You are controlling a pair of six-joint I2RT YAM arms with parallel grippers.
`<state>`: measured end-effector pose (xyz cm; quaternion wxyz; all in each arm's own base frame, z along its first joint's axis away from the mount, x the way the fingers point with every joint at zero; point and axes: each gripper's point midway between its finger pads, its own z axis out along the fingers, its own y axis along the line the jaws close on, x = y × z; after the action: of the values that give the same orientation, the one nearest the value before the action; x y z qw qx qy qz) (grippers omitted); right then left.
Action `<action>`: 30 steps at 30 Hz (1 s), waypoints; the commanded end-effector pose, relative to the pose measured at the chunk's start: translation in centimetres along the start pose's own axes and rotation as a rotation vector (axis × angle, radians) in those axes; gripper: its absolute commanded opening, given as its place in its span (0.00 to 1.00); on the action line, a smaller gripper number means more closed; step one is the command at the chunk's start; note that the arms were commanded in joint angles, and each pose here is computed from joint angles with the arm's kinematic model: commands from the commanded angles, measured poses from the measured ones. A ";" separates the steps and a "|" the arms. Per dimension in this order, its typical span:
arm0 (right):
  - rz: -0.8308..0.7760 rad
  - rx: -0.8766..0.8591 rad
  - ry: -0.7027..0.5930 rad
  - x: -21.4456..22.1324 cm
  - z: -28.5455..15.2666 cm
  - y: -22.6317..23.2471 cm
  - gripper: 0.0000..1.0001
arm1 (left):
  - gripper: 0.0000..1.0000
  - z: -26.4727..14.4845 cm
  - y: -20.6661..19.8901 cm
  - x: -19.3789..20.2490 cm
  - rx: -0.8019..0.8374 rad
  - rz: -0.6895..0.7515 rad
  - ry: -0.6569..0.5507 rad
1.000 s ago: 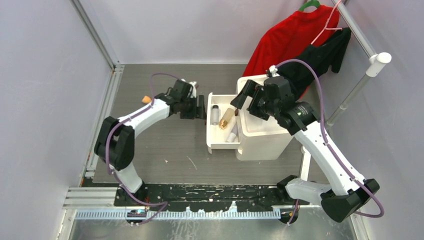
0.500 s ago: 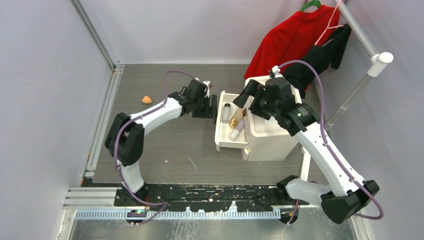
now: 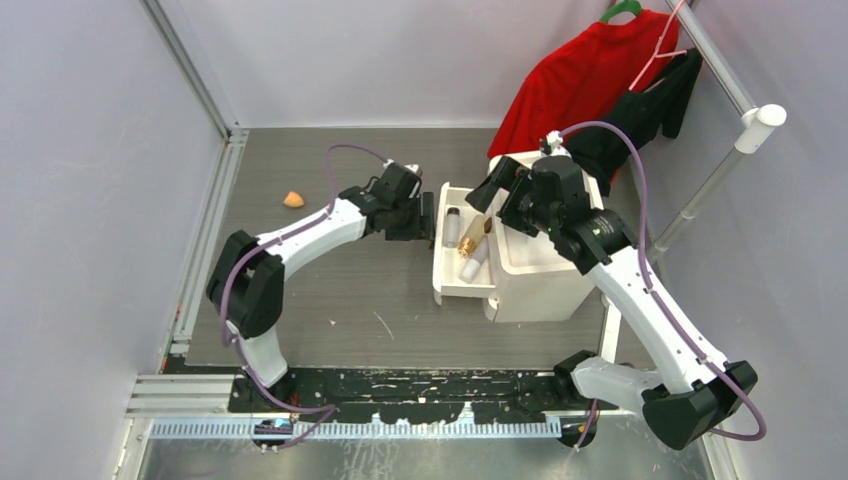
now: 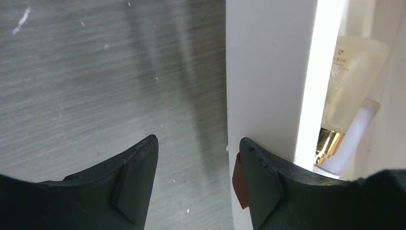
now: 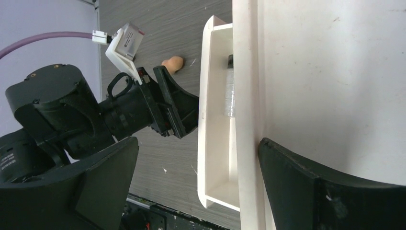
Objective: Organize the makeup
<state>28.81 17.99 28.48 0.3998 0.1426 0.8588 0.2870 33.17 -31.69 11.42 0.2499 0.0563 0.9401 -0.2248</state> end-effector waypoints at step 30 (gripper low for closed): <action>0.003 -0.032 0.092 2.1 -0.9 0.7 1.00 | 0.66 -9.7 -4.0 -0.6 0.149 0.036 -0.133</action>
<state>28.21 17.72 28.47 0.3973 0.1399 0.8621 0.2816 26.94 -33.76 16.70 0.2438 0.0920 0.9193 -0.2949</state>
